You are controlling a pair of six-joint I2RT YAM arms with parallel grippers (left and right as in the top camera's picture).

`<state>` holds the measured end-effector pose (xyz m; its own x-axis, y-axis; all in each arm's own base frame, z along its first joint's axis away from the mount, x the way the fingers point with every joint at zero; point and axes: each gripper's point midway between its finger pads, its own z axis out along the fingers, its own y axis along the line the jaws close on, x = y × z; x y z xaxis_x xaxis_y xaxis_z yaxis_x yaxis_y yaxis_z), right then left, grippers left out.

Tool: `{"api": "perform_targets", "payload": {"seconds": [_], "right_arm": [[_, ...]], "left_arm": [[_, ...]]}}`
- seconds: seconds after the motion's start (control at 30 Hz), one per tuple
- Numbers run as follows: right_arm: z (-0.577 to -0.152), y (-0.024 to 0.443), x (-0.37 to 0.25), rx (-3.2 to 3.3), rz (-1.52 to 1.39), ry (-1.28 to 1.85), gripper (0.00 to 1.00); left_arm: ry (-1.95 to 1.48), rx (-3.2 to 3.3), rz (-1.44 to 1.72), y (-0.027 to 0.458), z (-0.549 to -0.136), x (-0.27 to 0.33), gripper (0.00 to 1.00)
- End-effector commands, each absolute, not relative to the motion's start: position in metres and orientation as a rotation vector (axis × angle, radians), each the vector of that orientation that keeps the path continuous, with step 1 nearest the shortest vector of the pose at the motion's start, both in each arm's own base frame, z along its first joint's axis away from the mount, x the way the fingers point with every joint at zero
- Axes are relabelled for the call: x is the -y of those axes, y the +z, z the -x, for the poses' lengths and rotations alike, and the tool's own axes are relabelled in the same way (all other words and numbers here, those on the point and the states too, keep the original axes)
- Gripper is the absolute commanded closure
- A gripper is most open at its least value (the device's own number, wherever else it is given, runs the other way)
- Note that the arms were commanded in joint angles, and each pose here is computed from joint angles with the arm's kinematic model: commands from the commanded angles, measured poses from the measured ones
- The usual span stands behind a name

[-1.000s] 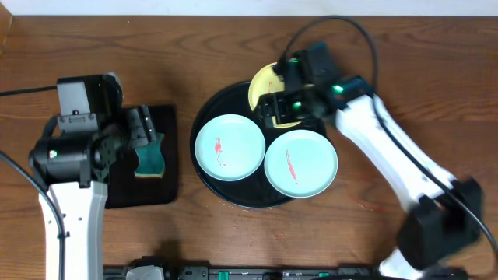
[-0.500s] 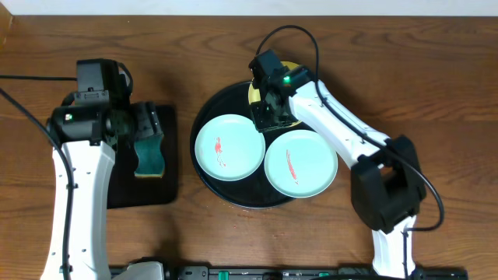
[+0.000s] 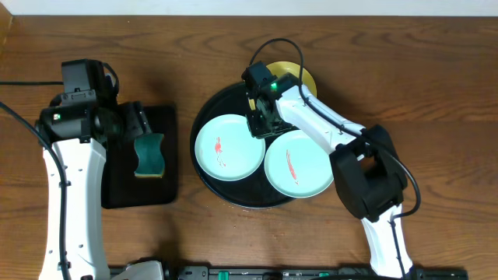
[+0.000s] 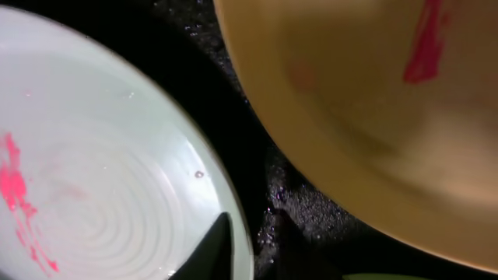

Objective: Clean dirty plates on tray and stack at the side
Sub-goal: 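Grasp the green sponge from the small black tray with the left gripper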

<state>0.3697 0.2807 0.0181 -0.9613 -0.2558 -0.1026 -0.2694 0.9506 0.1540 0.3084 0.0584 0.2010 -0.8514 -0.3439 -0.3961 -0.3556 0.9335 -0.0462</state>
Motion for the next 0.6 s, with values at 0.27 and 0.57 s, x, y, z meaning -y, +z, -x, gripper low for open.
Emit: {"api": "perform_targets", "payload": {"seconds": [0.27,0.57], "right_arm": [[-0.364,-0.008,-0.287,-3.067,0.381,0.217,0.99],[-0.367,-0.008,-0.289,-3.056,0.381,0.224,0.99]], "left_arm": [[0.060,-2.751,0.536,0.180,-0.304,-0.062,0.20],[0.080,-2.995,0.388,0.117,-0.311,-0.063,0.22]]}}
